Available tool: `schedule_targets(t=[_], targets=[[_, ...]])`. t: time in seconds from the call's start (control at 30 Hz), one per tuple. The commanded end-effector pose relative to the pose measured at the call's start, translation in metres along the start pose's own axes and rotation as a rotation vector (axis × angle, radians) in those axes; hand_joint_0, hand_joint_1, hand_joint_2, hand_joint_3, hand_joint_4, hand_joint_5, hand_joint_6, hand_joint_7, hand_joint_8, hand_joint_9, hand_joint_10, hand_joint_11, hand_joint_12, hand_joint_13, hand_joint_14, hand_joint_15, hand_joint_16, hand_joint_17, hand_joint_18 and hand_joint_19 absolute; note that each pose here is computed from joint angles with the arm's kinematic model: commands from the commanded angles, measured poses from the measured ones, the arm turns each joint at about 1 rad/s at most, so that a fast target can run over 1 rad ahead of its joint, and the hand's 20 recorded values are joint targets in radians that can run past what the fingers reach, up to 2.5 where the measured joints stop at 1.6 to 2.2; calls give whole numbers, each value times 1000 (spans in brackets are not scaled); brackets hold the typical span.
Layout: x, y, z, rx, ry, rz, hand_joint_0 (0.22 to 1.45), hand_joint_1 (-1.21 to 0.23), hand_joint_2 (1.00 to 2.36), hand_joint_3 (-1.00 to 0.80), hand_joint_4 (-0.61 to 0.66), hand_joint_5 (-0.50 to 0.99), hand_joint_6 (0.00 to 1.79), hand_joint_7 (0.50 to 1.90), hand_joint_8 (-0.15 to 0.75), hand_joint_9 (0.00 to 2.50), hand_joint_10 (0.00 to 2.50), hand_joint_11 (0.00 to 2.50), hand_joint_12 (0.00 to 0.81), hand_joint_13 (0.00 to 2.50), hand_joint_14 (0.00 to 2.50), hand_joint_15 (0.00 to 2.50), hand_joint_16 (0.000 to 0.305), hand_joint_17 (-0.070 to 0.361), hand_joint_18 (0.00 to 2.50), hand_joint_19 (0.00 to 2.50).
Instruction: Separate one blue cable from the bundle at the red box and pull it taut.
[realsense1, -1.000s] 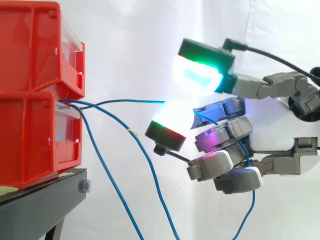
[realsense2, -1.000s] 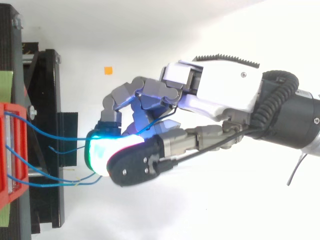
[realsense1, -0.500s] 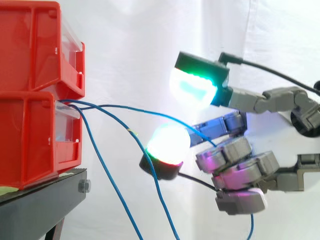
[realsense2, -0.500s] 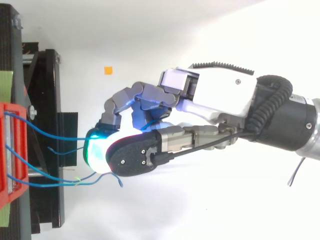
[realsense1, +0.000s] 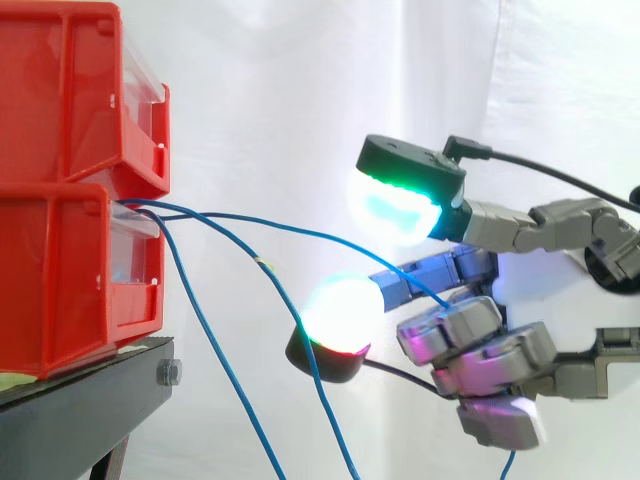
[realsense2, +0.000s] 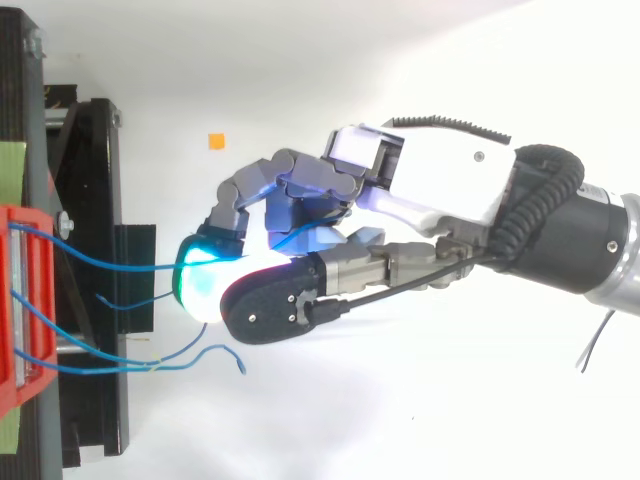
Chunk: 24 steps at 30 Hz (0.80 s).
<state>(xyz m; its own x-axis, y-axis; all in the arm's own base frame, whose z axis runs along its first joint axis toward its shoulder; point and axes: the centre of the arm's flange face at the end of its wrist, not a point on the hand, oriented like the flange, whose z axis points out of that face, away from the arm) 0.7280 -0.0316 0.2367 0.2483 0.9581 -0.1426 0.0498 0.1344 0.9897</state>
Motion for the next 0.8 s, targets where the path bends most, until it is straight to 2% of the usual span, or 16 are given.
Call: schedule_targets(t=[0.0, 0.1, 0.23, 0.27, 0.3, 0.33, 0.37, 0.63, 0.77], targets=[[-3, -8, -2, -12, -11, 4, 540, -485, 1000, -500, 141, -252, 789, 825, 408, 478, 2500, 2500, 506, 1198, 2500, 1636, 50, 112, 1459, 762], [-5, -8, -1, -21, -22, 11, 550, -458, 1000, -500, 153, -241, 778, 850, 459, 726, 2500, 2500, 545, 1442, 2500, 1658, 51, 115, 1699, 670], [-14, -8, 2, -27, -60, 20, 559, -444, 1000, -500, 176, -227, 764, 877, 525, 959, 2500, 2500, 582, 1629, 2500, 1663, 53, 119, 1910, 638], [-17, -7, 3, -33, -76, 25, 561, -444, 1000, -500, 179, -224, 761, 884, 540, 1010, 2500, 2500, 586, 1662, 2500, 1658, 160, 120, 1965, 615], [-17, -7, 3, -33, -76, 25, 562, -446, 1000, -500, 181, -223, 760, 887, 545, 1027, 2500, 2500, 595, 1684, 2500, 1658, 164, 123, 1972, 617], [-22, -7, 4, -40, -100, 31, 566, -451, 1000, -500, 189, -220, 759, 896, 566, 1071, 2500, 2500, 597, 1705, 2500, 1659, 164, 123, 2005, 609], [-25, -7, 5, -40, -110, 32, 568, -463, 1000, -500, 188, -218, 758, 897, 568, 1095, 2500, 2500, 598, 1722, 2500, 1677, 164, 123, 2024, 610], [-36, -8, 7, -42, -150, 41, 588, -519, 1002, -476, 184, -216, 765, 908, 575, 1141, 2500, 2500, 589, 1737, 2500, 1665, 160, 120, 2056, 616], [-36, -7, 7, -49, -166, 43, 591, -524, 1002, -475, 188, -217, 771, 916, 578, 1145, 2500, 2500, 589, 1738, 2500, 1666, 161, 120, 2059, 612]])
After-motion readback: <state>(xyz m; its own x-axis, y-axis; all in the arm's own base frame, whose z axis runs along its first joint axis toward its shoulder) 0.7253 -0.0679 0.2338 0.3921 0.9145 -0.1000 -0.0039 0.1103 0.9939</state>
